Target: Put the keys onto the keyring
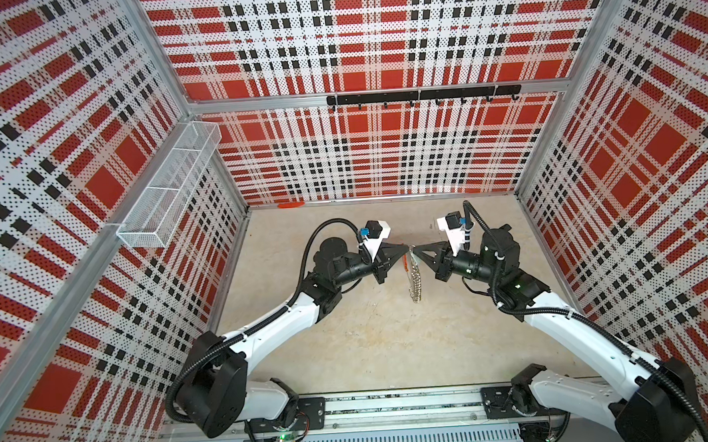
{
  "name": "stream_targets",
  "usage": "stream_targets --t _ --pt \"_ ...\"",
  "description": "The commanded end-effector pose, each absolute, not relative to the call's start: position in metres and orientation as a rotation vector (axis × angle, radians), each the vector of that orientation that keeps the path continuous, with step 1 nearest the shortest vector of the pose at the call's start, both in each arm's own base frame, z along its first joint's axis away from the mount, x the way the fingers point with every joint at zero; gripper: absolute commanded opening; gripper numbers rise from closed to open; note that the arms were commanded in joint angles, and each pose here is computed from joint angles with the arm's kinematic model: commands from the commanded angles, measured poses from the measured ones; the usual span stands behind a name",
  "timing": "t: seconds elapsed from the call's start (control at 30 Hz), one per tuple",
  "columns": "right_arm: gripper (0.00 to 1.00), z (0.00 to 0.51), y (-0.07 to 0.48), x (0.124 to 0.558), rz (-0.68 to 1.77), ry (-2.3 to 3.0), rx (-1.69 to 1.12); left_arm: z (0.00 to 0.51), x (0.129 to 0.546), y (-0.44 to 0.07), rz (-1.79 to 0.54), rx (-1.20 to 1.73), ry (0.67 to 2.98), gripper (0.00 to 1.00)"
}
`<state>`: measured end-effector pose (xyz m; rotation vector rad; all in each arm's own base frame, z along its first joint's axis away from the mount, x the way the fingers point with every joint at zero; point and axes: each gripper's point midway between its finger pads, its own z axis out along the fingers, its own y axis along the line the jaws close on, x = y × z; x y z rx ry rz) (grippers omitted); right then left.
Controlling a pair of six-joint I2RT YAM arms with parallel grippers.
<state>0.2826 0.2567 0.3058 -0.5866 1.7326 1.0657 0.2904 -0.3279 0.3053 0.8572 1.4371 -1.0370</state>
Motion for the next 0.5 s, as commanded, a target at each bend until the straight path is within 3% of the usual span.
stream_targets --t 0.0,0.47 --pt "0.00 0.321 0.263 0.283 1.059 1.692 -0.611 0.336 0.287 -0.331 -1.051 0.872 1.331 0.00" --pt "0.00 0.331 0.248 0.286 0.964 1.675 -0.550 0.334 0.288 -0.328 -1.051 0.868 1.336 0.00"
